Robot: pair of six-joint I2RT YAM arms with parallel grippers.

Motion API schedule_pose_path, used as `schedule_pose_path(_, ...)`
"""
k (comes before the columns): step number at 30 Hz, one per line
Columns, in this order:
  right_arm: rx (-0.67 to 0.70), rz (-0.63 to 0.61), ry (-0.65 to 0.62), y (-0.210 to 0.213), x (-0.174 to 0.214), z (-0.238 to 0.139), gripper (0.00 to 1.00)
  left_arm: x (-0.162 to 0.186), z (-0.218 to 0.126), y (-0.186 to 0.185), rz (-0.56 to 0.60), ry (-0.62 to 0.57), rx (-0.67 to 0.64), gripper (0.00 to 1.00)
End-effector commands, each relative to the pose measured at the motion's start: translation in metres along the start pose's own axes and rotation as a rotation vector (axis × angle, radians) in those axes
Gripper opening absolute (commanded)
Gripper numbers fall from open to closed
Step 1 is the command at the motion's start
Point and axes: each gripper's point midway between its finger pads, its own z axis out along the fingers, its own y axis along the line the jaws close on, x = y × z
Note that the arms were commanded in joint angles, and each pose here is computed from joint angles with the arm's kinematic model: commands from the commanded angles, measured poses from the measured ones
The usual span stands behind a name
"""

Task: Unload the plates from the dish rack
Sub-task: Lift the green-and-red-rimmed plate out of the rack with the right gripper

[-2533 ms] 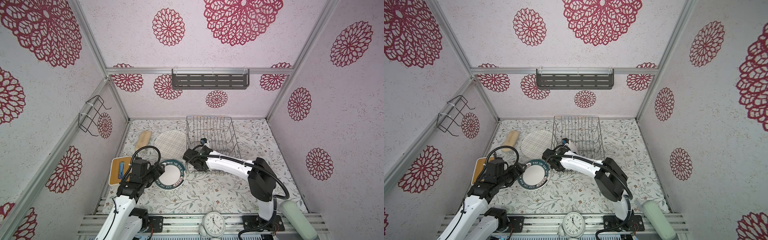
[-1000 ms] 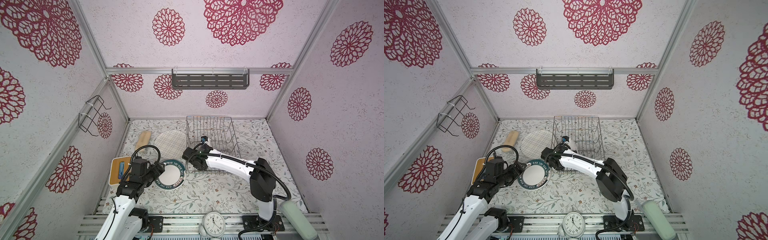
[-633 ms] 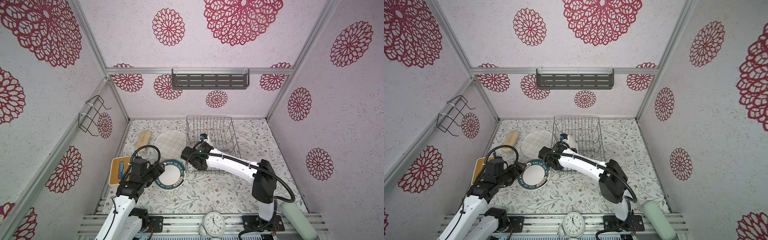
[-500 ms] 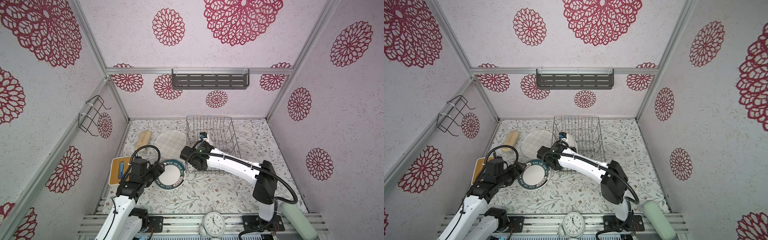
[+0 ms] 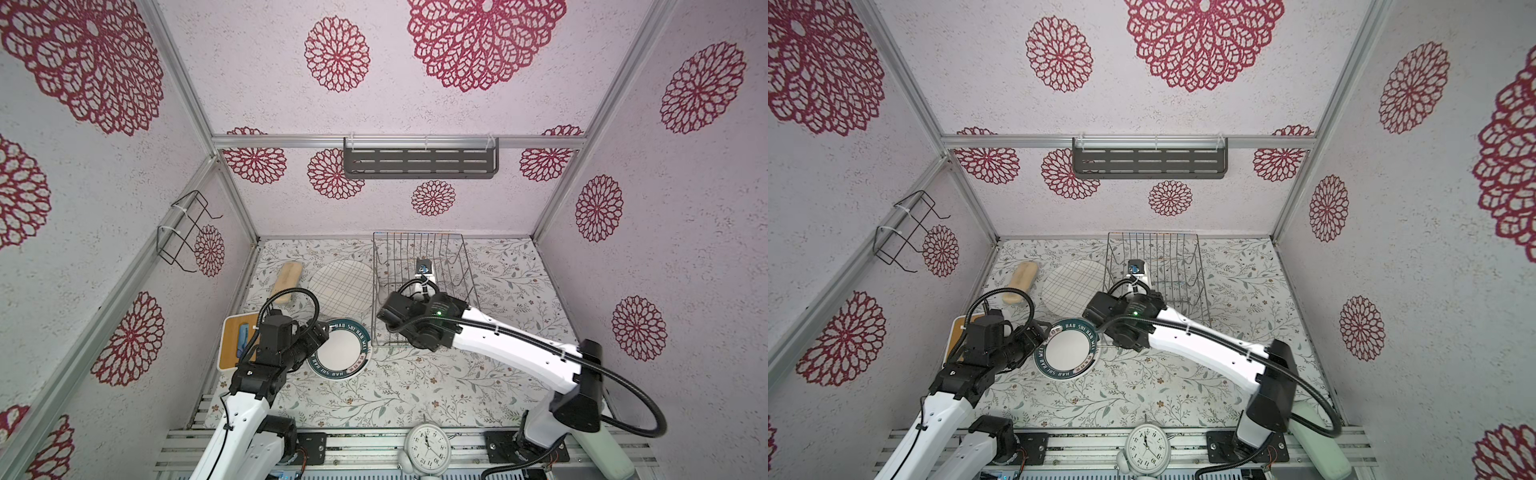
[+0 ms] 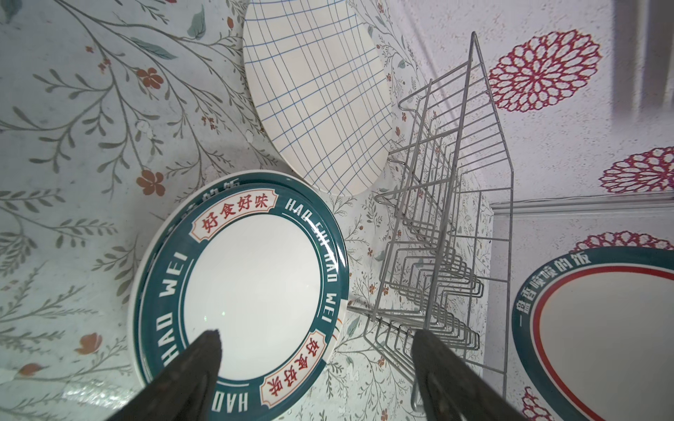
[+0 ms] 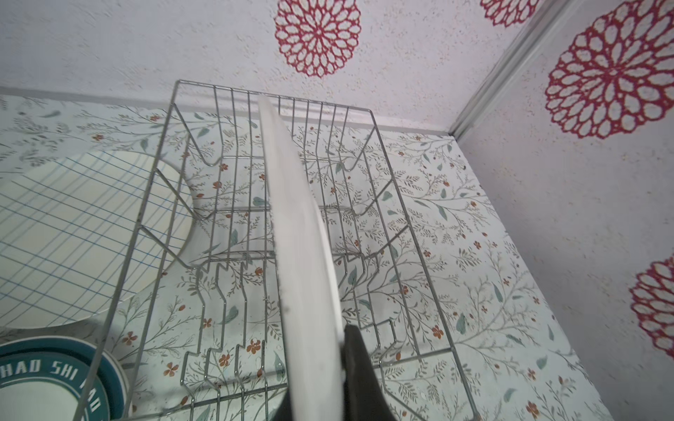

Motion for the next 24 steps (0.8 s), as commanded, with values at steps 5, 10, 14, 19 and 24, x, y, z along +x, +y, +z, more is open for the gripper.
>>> schedule_pose_path(5, -0.429, 0.382, -0.162, -0.006, -0.037, -0.035, 0.0, -0.013, -0.007, -0.03, -0.004, -0.023, 0.101, 0.87)
schedule_pose_path(10, -0.618, 0.537, -0.122, -0.012, -0.034, -0.041, 0.0, -0.018, -0.007, -0.049, -0.017, -0.012, 0.161, 0.86)
schedule_pose_path(14, -0.719, 0.606, -0.083, -0.007, -0.028, -0.042, 0.0, -0.021, -0.008, -0.067, -0.013, -0.01, 0.209, 0.86)
schedule_pose_path(19, -0.837, 0.654, -0.025, 0.016, -0.02, -0.043, 0.0, -0.018, -0.008, -0.09, 0.008, 0.007, 0.259, 0.87)
schedule_pose_path(24, -0.929, 0.668, 0.029, 0.042, -0.018, -0.045, 0.0, -0.014, -0.009, -0.105, 0.012, 0.023, 0.302, 0.86)
